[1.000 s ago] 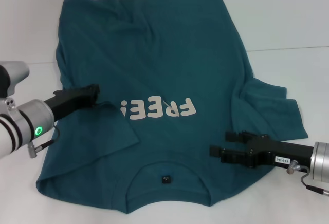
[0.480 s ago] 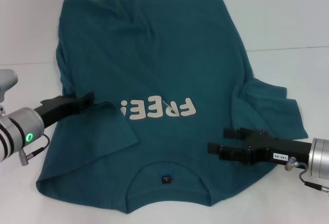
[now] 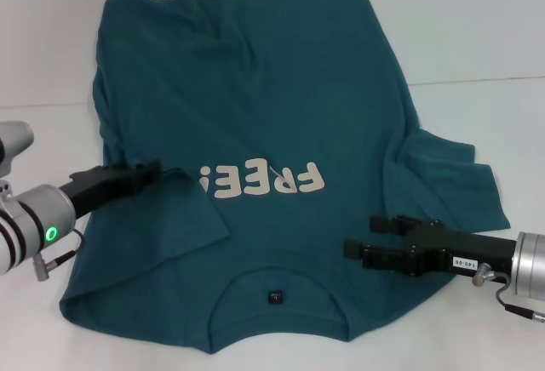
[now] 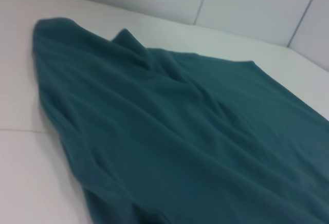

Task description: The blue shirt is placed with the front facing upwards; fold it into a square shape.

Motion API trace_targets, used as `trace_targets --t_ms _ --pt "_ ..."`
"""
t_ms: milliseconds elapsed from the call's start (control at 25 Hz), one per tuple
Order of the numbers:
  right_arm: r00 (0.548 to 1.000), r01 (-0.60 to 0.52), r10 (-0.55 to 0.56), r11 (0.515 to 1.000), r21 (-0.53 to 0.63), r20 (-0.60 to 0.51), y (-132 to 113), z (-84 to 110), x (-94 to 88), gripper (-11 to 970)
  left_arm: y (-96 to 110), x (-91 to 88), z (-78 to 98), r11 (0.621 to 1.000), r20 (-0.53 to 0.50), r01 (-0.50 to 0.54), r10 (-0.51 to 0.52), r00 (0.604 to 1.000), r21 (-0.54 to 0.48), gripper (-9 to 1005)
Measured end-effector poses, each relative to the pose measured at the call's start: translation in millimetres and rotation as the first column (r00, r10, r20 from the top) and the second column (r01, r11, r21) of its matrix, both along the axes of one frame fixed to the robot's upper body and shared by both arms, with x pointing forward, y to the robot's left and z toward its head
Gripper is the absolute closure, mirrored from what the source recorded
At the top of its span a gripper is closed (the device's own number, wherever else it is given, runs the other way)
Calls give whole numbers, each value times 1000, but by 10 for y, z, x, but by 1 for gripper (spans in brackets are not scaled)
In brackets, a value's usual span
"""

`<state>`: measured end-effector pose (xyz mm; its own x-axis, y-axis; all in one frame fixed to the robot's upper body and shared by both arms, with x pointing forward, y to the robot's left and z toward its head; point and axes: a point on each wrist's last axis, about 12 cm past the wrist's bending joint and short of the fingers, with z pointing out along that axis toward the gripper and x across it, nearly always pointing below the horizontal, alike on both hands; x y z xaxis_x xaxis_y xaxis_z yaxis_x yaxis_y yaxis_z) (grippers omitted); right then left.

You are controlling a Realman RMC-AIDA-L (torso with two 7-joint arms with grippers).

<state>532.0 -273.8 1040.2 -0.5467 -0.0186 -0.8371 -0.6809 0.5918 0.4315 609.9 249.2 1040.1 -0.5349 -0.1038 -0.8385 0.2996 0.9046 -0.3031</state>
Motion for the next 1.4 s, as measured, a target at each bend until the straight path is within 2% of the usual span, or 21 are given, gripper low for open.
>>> trace_targets --t_ms 360,680,960,1200,1400 --pt "1000 -2 2 1000 4 -4 -2 -9 -19 40 -155 -10 -34 998 -19 58 -58 998 10 335" --pt "1000 0 0 1000 5 -7 -10 -17 -34 40 -336 164 131 995 23 93 -93 995 22 334" --pt "1000 2 -2 1000 9 -12 -23 -28 -59 40 -404 230 204 995 41 101 -102 994 15 333" --pt "1000 10 -10 1000 12 -4 -36 -15 -48 44 -293 141 267 988 85 115 -106 991 -106 332" --pt "1000 21 -21 1000 6 2 -66 -2 -32 44 -190 -35 296 968 130 194 -174 976 -161 331"
